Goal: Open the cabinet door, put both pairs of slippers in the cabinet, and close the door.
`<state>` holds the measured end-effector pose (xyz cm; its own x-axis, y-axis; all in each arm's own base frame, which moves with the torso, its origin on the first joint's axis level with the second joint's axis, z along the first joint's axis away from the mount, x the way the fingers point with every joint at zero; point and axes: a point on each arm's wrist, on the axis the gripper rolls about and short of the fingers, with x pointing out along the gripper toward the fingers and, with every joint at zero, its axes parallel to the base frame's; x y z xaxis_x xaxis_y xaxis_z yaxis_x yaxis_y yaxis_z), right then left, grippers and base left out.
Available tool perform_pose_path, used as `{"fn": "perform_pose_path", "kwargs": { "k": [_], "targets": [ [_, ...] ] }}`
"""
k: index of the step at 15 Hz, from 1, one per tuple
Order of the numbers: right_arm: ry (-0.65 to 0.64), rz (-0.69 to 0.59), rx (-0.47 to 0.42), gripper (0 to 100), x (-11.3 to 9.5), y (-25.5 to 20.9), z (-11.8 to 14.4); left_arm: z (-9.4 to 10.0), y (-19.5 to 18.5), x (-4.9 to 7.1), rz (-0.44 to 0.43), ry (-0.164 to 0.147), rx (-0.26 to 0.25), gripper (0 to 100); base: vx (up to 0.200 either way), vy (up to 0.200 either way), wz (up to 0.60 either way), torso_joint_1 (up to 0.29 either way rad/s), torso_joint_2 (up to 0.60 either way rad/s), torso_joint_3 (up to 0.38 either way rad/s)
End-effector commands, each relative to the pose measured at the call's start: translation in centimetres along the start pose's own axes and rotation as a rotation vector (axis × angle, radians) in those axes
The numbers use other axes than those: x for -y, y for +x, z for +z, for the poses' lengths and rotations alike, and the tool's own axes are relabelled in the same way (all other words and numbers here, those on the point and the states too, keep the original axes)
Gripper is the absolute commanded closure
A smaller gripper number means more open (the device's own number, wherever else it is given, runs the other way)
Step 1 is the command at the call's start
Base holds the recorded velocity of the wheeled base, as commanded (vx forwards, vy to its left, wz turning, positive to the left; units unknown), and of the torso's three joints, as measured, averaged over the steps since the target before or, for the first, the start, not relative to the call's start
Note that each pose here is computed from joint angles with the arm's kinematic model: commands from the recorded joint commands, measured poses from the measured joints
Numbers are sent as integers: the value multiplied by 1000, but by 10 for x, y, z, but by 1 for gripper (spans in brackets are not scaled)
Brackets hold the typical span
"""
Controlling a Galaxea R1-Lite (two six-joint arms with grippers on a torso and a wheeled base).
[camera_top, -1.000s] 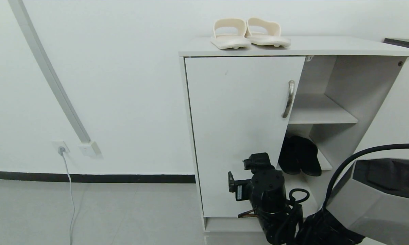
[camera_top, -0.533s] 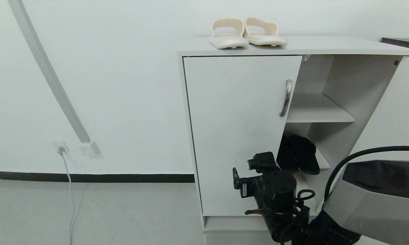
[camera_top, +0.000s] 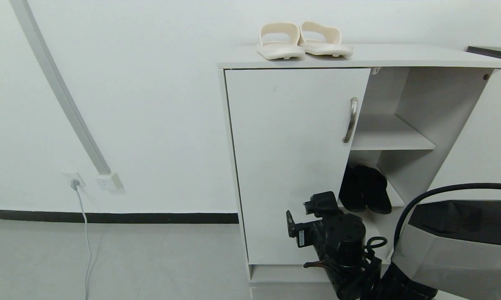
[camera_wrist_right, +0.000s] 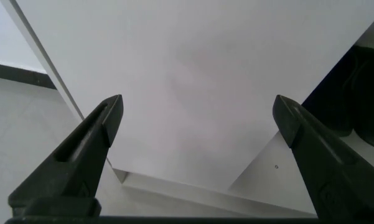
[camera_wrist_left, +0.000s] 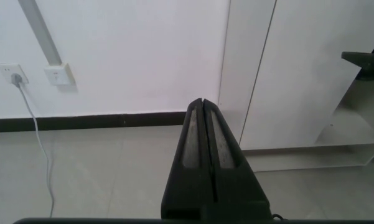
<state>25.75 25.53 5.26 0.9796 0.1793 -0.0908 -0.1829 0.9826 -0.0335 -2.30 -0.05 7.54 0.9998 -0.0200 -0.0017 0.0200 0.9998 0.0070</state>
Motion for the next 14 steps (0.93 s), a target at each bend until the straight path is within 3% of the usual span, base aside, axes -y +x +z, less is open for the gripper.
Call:
{"fn": "perform_pose_path", "kwargs": {
  "k": [1,6,14],
  "targets": [
    [-3,-2,-5,0,0,1,-2,0,0,0,0,1,-1,100,0,0,0,2,-51,-56],
    [-3,-2,-4,0,0,1,-2,0,0,0,0,1,-1,100,0,0,0,31,-340,-319],
    [7,-4,8,0,1,1,1,0,0,0,0,-1,-1,100,0,0,0,123,-454,-342]
  ]
}}
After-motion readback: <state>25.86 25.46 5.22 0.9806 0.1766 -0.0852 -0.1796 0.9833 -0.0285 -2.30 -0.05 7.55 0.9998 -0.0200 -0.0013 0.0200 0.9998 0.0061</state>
